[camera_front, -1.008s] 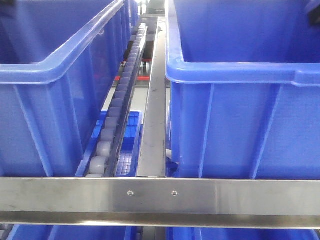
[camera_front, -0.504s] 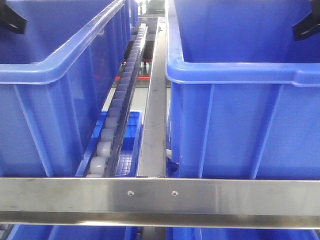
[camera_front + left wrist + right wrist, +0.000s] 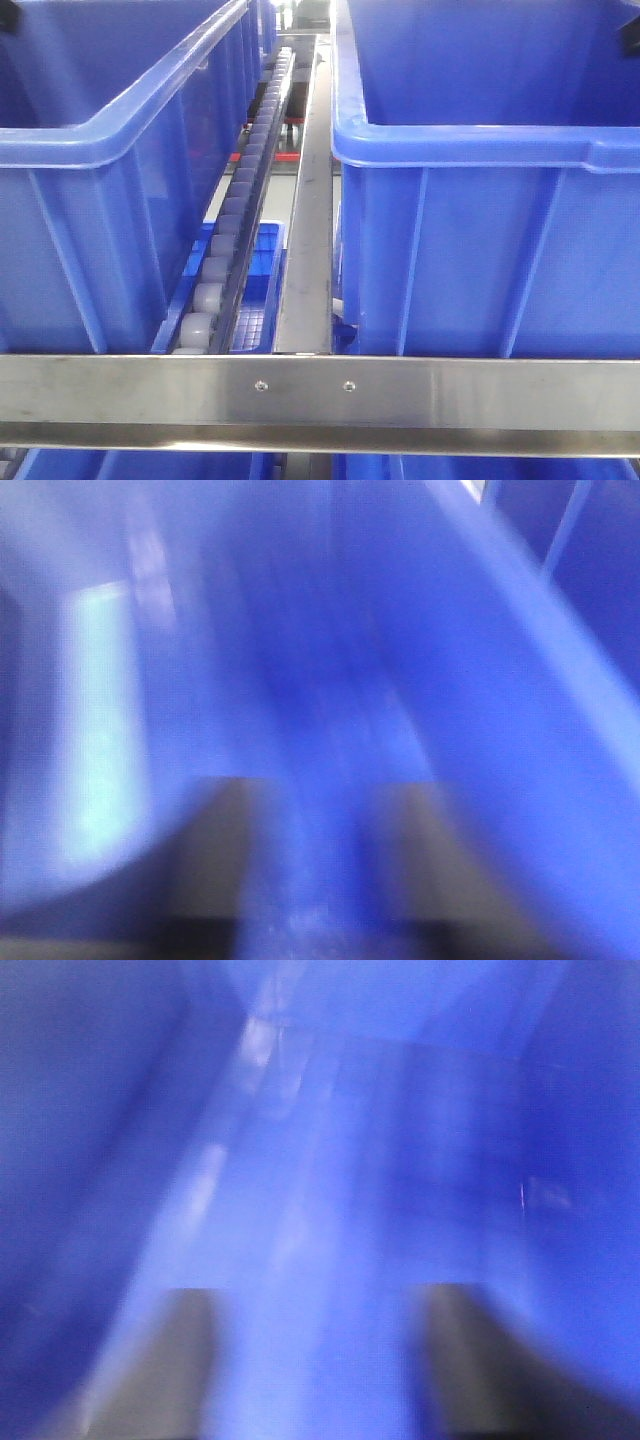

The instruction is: Pick and sort blue part to right shelf

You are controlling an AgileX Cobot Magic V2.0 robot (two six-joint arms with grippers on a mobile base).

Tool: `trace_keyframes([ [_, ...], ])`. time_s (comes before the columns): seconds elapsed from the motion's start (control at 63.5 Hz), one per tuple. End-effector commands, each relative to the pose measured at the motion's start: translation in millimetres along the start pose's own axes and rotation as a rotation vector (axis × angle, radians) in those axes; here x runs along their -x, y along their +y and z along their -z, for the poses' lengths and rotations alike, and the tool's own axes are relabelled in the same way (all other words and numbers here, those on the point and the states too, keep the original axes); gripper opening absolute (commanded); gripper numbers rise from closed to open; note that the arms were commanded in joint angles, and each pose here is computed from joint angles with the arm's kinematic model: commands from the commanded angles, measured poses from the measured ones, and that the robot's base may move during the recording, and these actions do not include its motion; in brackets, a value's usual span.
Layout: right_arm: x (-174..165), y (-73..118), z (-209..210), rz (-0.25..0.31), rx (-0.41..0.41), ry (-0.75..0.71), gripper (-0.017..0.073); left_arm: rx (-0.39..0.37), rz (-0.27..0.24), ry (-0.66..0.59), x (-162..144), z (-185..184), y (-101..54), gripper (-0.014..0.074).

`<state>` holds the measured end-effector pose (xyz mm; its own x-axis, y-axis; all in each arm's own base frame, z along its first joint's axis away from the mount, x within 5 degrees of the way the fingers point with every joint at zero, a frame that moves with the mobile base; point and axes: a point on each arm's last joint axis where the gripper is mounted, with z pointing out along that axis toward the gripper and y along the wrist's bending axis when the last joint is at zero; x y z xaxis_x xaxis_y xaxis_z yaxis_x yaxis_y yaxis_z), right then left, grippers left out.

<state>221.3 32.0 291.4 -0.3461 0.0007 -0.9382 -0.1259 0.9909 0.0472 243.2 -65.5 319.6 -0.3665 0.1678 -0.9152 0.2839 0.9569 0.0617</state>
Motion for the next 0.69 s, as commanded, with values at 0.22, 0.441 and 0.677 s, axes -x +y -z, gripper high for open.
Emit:
trace_keyframes([
  [0.22,31.3,-3.7,27.7,-0.019,-0.013,-0.181,0.0056,0.053,0.127,-0.131,21.5,24.2,16.5,0.0134],
  [0.441,24.8,-16.6,60.6,-0.001,-0.085,-0.299,0.0056,0.160,0.169,-0.279,5.6,71.4,32.7,0.0134],
  [0.677,-15.6,-13.2,98.6,0.008,-0.079,-0.397,0.0056,0.190,0.168,-0.359,-40.5,114.8,23.3,0.0134],
])
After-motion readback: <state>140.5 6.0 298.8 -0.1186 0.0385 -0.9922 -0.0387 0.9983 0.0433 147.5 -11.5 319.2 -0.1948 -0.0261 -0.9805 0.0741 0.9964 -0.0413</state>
